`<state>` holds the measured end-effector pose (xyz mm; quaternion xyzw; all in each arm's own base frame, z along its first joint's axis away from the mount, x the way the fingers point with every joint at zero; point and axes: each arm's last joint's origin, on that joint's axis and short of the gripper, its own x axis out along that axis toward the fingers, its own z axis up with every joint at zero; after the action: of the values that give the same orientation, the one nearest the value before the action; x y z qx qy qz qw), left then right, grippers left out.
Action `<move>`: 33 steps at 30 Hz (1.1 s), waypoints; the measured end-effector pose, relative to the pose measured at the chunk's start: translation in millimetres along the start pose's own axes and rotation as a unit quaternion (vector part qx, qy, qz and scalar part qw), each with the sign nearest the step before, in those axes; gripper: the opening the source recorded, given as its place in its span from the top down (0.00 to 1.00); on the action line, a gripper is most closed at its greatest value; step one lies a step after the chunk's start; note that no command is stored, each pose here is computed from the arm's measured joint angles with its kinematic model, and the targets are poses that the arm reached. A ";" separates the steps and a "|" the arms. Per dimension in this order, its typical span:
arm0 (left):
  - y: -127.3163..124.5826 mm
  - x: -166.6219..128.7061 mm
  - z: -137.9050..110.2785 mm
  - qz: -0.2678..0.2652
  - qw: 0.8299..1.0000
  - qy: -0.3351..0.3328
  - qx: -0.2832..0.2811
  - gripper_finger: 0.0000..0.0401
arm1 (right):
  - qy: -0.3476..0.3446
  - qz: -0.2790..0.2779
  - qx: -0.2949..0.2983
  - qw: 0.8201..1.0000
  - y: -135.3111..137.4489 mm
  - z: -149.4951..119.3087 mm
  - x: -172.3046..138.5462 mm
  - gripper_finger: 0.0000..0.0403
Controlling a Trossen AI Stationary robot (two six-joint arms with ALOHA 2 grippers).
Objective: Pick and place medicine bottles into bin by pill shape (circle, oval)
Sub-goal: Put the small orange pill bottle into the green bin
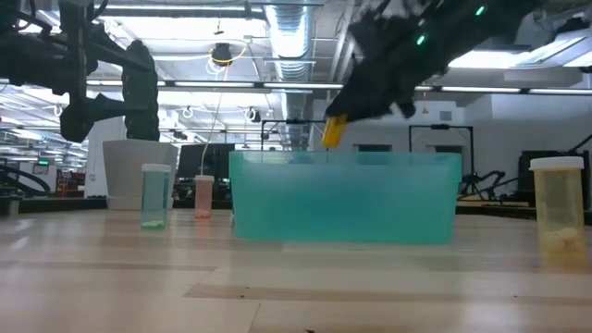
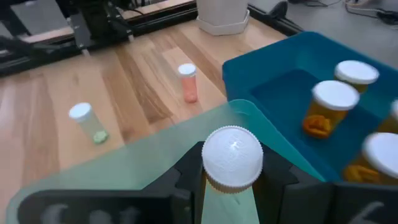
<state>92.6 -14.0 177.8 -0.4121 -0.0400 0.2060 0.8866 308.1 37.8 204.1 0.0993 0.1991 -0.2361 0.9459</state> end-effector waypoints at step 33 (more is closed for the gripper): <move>0.1 0.0 -0.2 0.000 1.000 0.002 0.001 0.28 | 0.099 -0.044 -0.096 0.989 -2.0 -19.5 110.1 0.73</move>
<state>92.6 -14.1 177.6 -0.4119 -0.0384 0.2048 0.8871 389.8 -3.2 139.7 0.0218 0.3180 -0.2462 0.9153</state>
